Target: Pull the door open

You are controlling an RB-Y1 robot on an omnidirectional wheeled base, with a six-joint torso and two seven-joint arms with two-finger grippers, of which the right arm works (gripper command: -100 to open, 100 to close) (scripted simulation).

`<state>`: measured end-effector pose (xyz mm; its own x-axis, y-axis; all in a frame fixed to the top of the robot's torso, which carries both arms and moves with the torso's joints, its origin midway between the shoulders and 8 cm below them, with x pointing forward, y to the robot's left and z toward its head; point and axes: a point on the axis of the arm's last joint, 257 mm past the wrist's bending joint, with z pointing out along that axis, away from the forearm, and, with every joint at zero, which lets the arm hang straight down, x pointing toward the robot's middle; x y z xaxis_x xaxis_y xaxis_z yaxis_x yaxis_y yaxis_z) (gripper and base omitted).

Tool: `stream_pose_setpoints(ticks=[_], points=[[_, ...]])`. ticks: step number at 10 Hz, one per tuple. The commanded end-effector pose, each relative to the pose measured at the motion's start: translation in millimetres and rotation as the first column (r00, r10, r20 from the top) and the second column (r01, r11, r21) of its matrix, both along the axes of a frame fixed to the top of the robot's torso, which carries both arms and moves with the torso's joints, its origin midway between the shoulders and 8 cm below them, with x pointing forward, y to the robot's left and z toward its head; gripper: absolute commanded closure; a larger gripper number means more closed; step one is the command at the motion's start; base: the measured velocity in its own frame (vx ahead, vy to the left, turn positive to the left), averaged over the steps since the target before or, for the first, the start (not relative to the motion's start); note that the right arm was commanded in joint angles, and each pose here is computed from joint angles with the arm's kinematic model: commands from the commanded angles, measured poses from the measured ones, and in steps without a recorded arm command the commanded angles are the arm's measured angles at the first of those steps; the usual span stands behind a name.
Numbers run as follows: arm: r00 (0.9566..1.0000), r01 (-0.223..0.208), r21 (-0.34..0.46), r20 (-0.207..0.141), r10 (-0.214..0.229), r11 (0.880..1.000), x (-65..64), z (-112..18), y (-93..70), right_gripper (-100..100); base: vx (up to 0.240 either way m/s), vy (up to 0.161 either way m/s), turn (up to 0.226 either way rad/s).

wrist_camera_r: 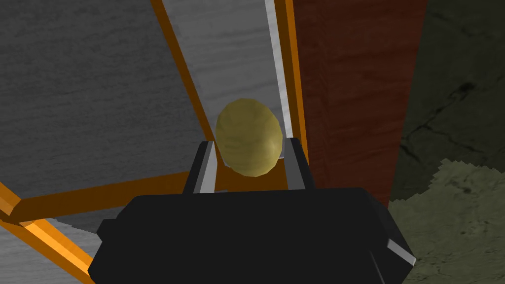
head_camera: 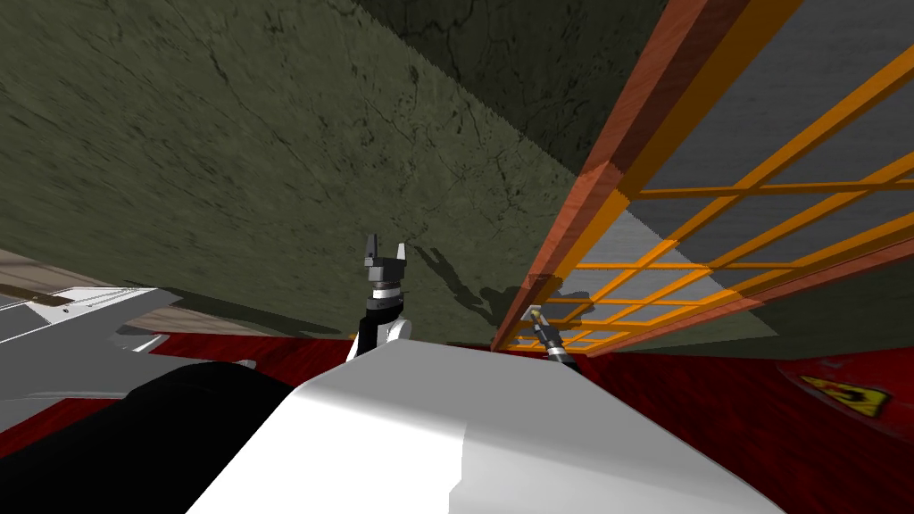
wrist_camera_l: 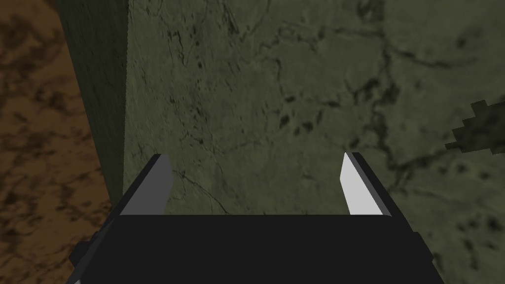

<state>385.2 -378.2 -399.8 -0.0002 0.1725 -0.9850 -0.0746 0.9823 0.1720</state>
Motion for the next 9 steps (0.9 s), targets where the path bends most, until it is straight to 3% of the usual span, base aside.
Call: stream_pose_setpoints(ticks=[1,6,9], points=[[1.0,0.004,0.047,-0.001,-0.004,0.999,1.0,0.5,0.6,100,-0.032,-0.02,0.054],[0.9998,0.021,0.178,-0.002,-0.021,0.984,3.1,2.8,-2.8,100,-0.036,-0.023,0.063],[0.9993,0.035,0.279,-0.002,-0.036,0.96,4.9,4.7,-5.8,100,-0.04,-0.021,0.075]])
